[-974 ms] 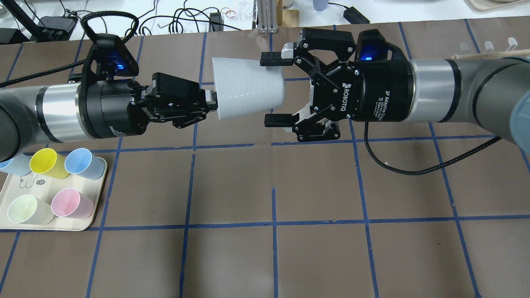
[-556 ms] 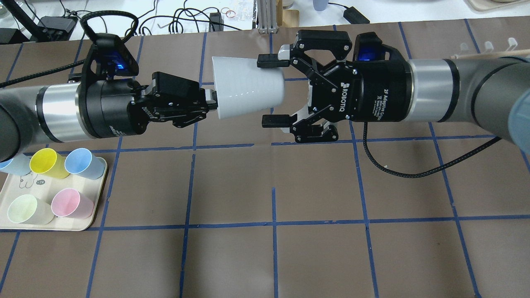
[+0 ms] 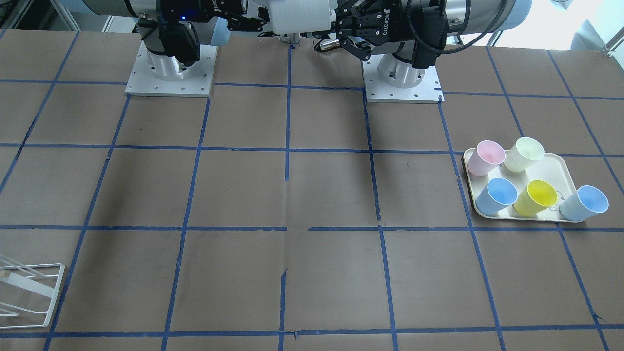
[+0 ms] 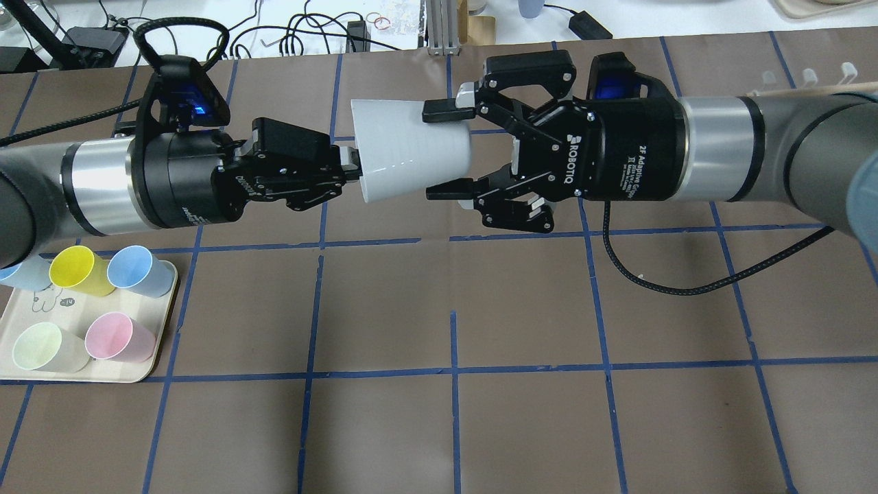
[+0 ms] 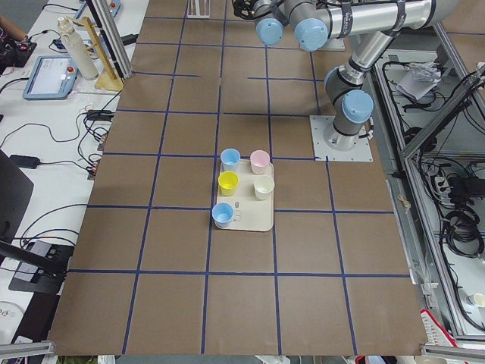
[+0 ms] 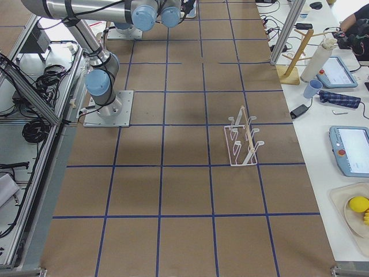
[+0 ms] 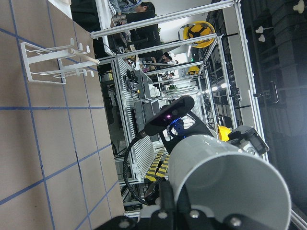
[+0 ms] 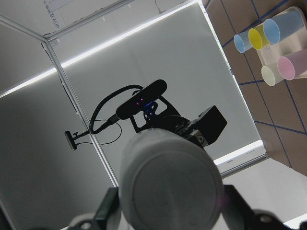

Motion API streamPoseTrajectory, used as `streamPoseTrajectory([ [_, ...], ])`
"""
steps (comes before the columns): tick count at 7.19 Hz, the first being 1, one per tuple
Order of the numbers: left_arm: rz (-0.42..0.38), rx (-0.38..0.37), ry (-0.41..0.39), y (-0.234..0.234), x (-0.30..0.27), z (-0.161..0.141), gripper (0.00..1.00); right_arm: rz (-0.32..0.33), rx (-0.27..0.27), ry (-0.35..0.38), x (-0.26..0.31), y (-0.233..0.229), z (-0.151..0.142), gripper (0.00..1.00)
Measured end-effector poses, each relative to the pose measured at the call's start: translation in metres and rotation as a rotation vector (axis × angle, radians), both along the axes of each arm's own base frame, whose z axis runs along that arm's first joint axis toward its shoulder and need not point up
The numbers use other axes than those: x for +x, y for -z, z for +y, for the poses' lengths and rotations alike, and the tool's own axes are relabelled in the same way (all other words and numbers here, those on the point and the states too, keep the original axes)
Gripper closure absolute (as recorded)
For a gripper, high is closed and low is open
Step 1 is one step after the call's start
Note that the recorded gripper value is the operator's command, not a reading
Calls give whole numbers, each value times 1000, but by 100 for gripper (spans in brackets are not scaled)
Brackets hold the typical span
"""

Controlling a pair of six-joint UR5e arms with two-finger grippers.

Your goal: Transfer IKEA cup to right arm and place on rack

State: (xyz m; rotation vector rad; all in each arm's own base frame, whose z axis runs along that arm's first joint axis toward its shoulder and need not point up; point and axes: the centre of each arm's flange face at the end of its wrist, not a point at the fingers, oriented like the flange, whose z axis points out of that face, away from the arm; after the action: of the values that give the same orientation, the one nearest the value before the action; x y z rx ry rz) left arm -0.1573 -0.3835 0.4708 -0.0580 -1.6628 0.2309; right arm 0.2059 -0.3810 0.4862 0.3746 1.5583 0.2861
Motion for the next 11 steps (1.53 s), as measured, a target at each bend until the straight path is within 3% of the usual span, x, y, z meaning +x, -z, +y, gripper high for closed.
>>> streamPoseTrajectory([
  [1, 0, -1, 0, 0, 0, 0, 67, 0, 1, 1, 0, -1, -1, 44],
  [2, -1, -1, 0, 0, 0, 0, 11, 0, 4, 3, -1, -2, -2, 47],
  [3, 0, 0, 0, -1, 0, 0, 0, 0, 8, 5, -2, -1, -3, 54],
  [4, 0, 3, 0, 0, 0, 0, 0, 0, 8, 8, -3, -2, -4, 65],
  [7, -2, 7, 0, -3, 0, 1, 0, 1, 10, 16, -7, -3, -7, 70],
  [9, -6, 64, -2, -7, 2, -1, 0, 21, 2, 62, -31, -9, -19, 76],
  [11, -83, 163, 25, -4, 6, -9, 0, 116, 1, 121, -88, -8, -33, 84],
])
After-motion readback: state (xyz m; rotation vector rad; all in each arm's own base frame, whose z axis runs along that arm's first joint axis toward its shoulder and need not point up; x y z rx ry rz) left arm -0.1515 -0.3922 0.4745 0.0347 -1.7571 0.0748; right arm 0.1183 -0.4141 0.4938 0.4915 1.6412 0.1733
